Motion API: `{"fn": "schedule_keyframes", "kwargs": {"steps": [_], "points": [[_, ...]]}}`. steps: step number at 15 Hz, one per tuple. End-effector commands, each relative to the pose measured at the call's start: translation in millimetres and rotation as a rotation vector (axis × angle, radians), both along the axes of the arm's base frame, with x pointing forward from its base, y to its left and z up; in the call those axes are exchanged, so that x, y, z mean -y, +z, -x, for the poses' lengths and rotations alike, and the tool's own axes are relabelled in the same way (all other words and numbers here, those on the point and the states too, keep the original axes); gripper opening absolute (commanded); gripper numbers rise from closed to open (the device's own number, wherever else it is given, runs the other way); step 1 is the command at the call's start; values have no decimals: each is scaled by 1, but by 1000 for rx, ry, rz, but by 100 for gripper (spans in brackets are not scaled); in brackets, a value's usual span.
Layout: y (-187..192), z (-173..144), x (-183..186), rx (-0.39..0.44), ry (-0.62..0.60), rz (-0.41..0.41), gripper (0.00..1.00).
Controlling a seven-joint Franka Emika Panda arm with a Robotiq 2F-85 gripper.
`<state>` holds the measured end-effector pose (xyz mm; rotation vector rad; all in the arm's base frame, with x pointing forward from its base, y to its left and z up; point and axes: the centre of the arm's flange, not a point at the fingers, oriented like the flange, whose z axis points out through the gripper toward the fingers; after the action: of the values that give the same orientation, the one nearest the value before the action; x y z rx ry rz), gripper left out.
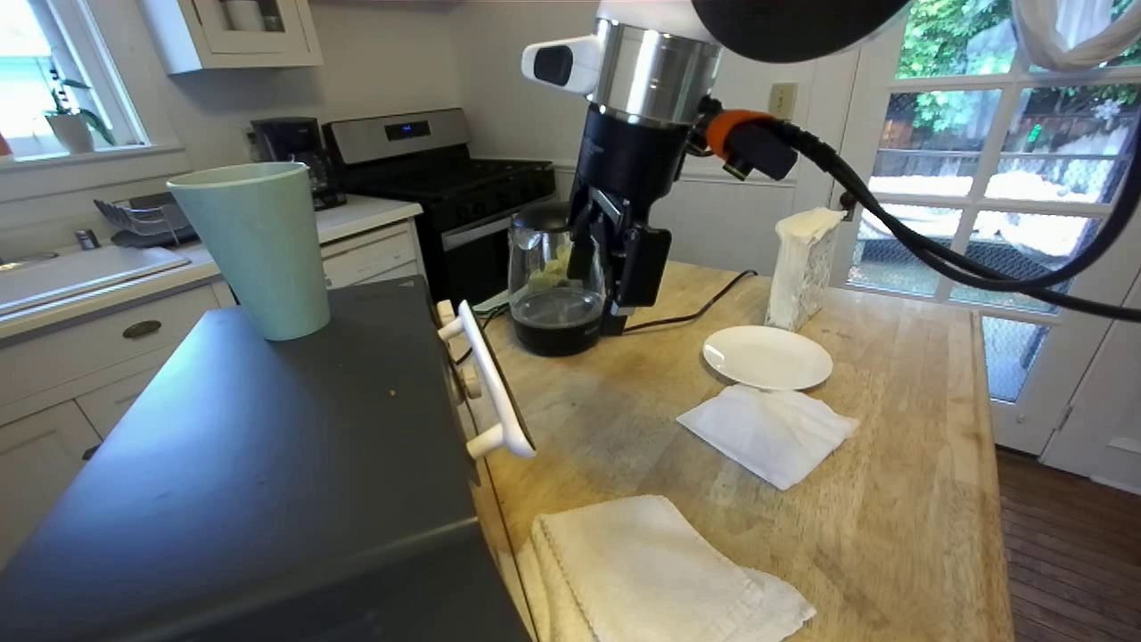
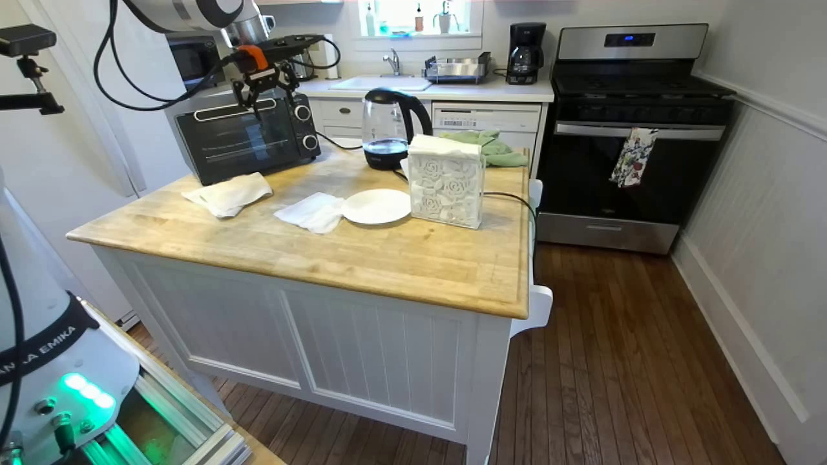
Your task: Turn the bottom knob of the microwave to the right
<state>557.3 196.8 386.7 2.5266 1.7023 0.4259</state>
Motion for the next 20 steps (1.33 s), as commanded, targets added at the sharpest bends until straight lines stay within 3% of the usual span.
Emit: {"fn": "schedule_keyframes", "kwargs": {"steps": [1,4,10,16,20], "points": [[1,-1,0,2,2,0,100],[4,-2,-1,7,3,-2,100],[-43,-45,-6,16,229,11,100],[-87,-82,2,82,449,-93,100],[-101,-100,-1,126,529,-182,100]]}}
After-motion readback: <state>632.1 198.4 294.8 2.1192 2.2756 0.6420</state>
